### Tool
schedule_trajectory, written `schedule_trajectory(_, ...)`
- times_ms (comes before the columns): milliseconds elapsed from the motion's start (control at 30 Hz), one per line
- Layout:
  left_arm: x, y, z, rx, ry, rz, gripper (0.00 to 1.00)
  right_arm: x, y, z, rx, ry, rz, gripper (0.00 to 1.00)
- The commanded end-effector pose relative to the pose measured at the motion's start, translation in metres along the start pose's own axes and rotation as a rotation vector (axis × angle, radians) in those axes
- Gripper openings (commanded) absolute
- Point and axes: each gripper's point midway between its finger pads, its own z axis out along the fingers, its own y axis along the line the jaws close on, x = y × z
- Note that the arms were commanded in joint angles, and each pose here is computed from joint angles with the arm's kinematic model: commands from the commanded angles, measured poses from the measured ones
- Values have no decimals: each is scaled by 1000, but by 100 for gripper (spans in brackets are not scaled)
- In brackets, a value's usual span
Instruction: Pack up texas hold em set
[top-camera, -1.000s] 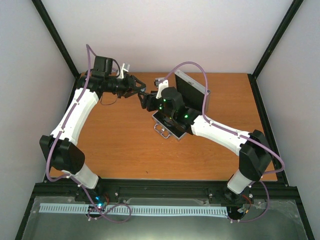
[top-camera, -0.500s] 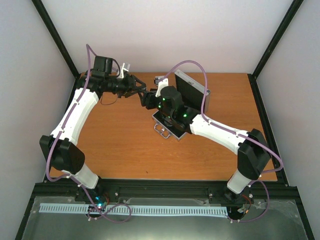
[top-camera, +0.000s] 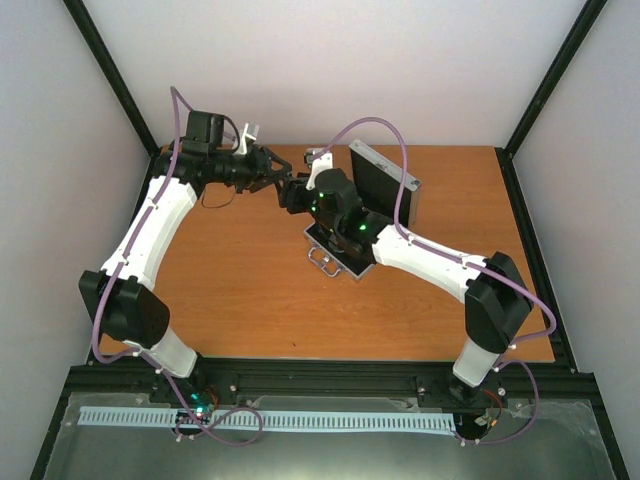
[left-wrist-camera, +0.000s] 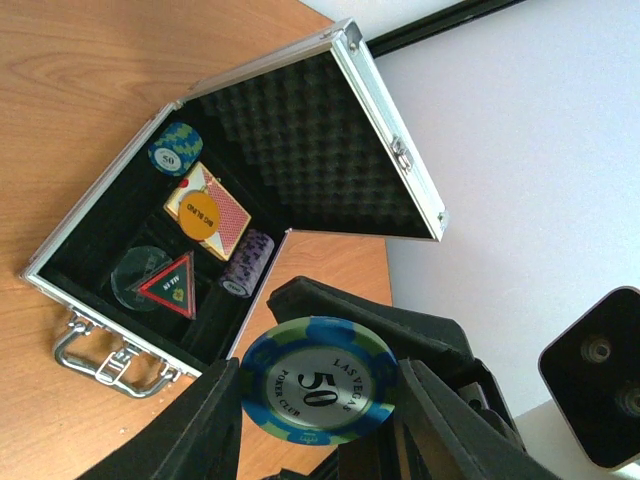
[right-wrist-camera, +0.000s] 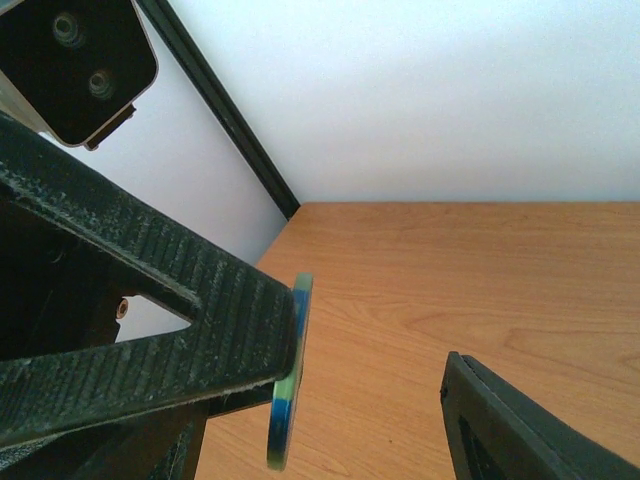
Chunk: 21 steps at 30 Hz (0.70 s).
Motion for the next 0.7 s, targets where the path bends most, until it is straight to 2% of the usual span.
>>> schedule_trajectory(0, 4, -18, -8, 42, 1, 15, 30, -28, 9, 3, 5, -100, 12, 65)
schedule_trajectory(467, 8, -27, -5, 63, 16, 25, 31, -34, -7, 5, 81, -144, 4, 51)
schedule_trajectory(667, 10, -29, -4, 66, 21, 27, 32, -36, -17, 5, 107, -157, -1, 33)
